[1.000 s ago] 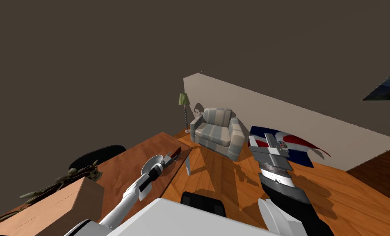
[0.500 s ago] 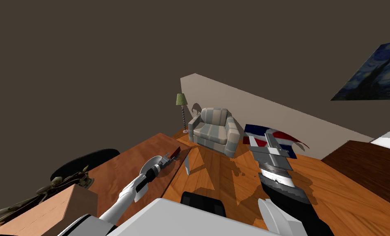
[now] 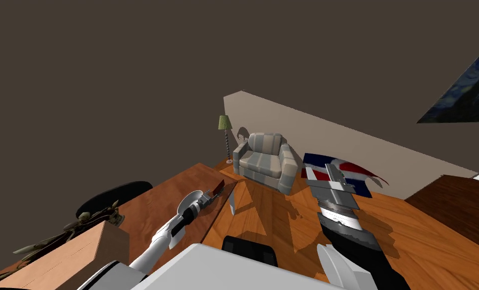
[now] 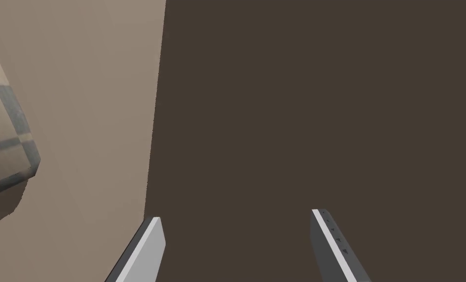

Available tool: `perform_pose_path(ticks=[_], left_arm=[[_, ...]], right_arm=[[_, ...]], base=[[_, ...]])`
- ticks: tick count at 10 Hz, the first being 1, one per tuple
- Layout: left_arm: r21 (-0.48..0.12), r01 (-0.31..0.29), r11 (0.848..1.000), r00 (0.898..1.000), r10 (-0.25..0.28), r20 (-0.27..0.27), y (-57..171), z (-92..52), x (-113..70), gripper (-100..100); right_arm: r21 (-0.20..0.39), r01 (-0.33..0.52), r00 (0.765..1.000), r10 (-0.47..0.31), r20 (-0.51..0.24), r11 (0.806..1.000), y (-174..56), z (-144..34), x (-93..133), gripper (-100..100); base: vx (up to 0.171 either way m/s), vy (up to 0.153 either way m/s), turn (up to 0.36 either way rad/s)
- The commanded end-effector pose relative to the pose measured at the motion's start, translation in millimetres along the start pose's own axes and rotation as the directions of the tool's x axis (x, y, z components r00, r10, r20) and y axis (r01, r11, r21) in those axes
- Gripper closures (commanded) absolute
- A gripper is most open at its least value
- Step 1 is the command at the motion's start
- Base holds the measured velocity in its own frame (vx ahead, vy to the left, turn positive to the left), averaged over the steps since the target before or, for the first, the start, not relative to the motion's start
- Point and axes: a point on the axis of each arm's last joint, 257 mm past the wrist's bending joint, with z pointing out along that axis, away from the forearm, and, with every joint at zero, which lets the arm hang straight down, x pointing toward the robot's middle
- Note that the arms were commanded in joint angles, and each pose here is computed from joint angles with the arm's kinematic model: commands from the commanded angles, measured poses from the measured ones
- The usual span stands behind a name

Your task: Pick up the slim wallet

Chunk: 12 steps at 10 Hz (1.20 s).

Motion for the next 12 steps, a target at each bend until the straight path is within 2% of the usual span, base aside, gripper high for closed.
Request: perform_pose_path(ticks=[1,2,4,5,7,8,9,10,11,12], left_arm=[[0.003,0.0,1.0,1.0,0.0,-0.003,-4,1.2,-0.2,-100],[0.037,0.003,0.999,1.0,-0.003,-0.022,-36,16.2,9.1,-100],[0.038,0.0,0.999,1.0,0.001,-0.017,-36,17.6,6.3,-100],[0.071,0.004,0.997,0.999,-0.002,-0.034,-68,30.5,14.9,-100],[0.07,-0.002,0.998,1.0,0.004,-0.026,-68,33.1,10.1,-100],[0.099,-0.007,0.995,0.999,0.01,-0.032,-99,47.7,11.2,-100],[0.099,-0.006,0.995,0.999,0.009,-0.032,-99,47.7,11.2,-100],[0.127,-0.009,0.992,0.999,0.015,-0.042,-127,57.5,14.5,-100],[0.125,-0.013,0.992,0.999,0.017,-0.033,-130,61.6,9.5,-100],[0.148,-0.027,0.989,0.999,0.031,-0.029,-156,72.9,4.8,-100]], right_arm=[[0.0,0.0,1.0,0.0,0.0,1.0,0,0.0,0,0],[0.0,0.0,1.0,0.0,0.0,1.0,0,0.0,0,0],[0.0,0.0,1.0,0.0,0.0,1.0,0,0.0,0,0],[0.0,0.0,1.0,0.0,0.0,1.0,0,0.0,0,0],[0.0,0.0,1.0,0.0,0.0,1.0,0,0.0,0,0],[0.0,0.0,1.0,0.0,0.0,1.0,0,0.0,0,0],[0.0,0.0,1.0,0.0,0.0,1.0,0,0.0,0,0],[0.0,0.0,1.0,0.0,0.0,1.0,0,0.0,0,0],[0.0,0.0,1.0,0.0,0.0,1.0,0,0.0,0,0],[0.0,0.0,1.0,0.0,0.0,1.0,0,0.0,0,0]], base=[[0.013,0.041,-0.031],[0.007,0.081,0.162],[0.013,0.067,0.041],[0.011,0.091,0.171],[0.009,0.056,0.032],[0.026,0.077,0.162],[0.019,0.088,0.09],[0.019,0.126,0.152],[0.024,0.1,0.078],[0.033,0.115,0.186]])
